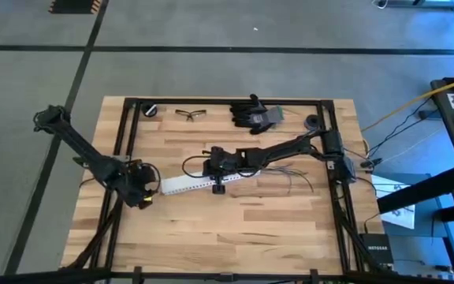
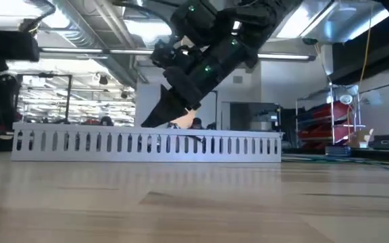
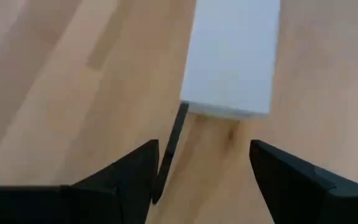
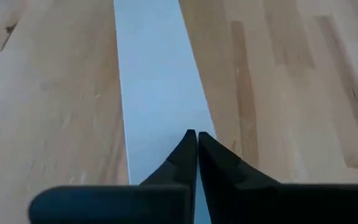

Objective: Ziptie cables
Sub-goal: Close the white cable duct, then return to Home Position

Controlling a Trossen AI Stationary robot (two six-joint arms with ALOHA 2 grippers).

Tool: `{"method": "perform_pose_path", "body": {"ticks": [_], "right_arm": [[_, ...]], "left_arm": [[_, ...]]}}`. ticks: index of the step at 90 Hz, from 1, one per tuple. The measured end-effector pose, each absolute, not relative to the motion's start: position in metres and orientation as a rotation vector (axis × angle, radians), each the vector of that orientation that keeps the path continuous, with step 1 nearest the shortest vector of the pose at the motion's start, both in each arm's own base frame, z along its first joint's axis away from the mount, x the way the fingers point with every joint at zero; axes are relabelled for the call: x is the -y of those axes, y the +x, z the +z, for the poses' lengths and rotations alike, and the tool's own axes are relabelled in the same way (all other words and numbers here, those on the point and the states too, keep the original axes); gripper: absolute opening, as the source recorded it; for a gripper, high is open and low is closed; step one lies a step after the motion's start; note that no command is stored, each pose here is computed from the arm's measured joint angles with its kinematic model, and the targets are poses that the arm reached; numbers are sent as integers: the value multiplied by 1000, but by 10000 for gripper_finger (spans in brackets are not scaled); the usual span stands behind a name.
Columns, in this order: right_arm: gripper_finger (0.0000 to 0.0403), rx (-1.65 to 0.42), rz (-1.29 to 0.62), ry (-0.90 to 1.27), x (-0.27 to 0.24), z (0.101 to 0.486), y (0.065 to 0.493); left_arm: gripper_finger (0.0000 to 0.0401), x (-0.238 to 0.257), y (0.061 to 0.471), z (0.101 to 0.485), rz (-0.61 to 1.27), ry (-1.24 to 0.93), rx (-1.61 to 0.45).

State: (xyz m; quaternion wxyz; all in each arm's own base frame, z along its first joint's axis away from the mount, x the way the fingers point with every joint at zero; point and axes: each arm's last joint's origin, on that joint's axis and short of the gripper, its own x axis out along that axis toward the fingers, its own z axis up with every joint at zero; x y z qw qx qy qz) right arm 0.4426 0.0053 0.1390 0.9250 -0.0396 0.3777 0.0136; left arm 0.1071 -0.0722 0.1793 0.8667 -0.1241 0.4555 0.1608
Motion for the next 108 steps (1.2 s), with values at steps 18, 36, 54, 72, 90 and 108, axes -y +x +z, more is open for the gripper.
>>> {"method": "perform_pose_path", "body": {"ticks": [18,36,54,72,90,108], "right_arm": [[0,-743,19,-82,-4,179,440],[0,-667,7,-79,8,247,414],[0,-653,132,-24,19,268,380],[0,-573,97,71,29,232,318],[0,-393,38,153,25,212,244],[0,-296,-25,215,21,194,197]], "left_arm": [[235,72,113,214,356,-214,-765],[235,66,114,244,318,-164,-671],[228,46,104,263,347,-88,-547],[199,27,83,269,334,-99,-459],[177,19,73,266,309,-122,-345],[159,18,73,245,351,-142,-332]]}}
